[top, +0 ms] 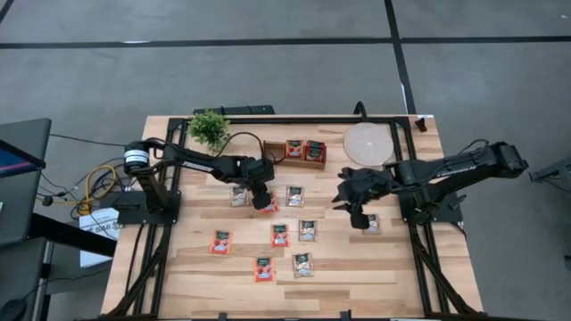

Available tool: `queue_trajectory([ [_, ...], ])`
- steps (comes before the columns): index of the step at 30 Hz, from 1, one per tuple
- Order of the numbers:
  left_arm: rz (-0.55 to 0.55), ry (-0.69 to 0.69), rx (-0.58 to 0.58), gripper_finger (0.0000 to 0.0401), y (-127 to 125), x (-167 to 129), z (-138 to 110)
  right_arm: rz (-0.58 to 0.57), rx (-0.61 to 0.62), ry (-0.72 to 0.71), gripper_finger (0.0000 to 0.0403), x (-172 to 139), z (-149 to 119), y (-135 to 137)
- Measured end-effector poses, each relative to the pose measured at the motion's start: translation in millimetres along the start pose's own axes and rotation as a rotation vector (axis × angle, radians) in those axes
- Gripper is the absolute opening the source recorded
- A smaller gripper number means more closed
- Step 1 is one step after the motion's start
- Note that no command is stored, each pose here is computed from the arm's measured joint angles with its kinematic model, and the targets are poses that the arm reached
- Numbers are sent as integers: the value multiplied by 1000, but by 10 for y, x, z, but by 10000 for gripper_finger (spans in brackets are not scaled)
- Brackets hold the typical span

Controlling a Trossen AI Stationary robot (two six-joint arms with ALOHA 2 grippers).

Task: Pick & Place Tea
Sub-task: Put the orange tea bag into the middle section of the wooden organizer

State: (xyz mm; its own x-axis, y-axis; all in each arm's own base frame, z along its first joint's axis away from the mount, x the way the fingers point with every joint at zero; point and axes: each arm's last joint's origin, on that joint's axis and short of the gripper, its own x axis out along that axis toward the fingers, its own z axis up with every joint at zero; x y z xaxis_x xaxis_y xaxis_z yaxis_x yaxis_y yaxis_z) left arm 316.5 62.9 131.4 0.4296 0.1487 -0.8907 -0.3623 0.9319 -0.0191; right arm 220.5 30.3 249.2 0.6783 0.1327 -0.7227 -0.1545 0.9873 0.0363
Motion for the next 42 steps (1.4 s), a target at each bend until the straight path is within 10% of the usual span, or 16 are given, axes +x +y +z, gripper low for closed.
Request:
queue_trajectory([
  [29, -83, 50, 32, 69, -77, -130, 197, -1, 2, -7, 91, -1, 9, -3],
  [42, -90, 49, 79, 153, -123, -139, 189, 0, 16, -9, 91, -2, 11, -3],
])
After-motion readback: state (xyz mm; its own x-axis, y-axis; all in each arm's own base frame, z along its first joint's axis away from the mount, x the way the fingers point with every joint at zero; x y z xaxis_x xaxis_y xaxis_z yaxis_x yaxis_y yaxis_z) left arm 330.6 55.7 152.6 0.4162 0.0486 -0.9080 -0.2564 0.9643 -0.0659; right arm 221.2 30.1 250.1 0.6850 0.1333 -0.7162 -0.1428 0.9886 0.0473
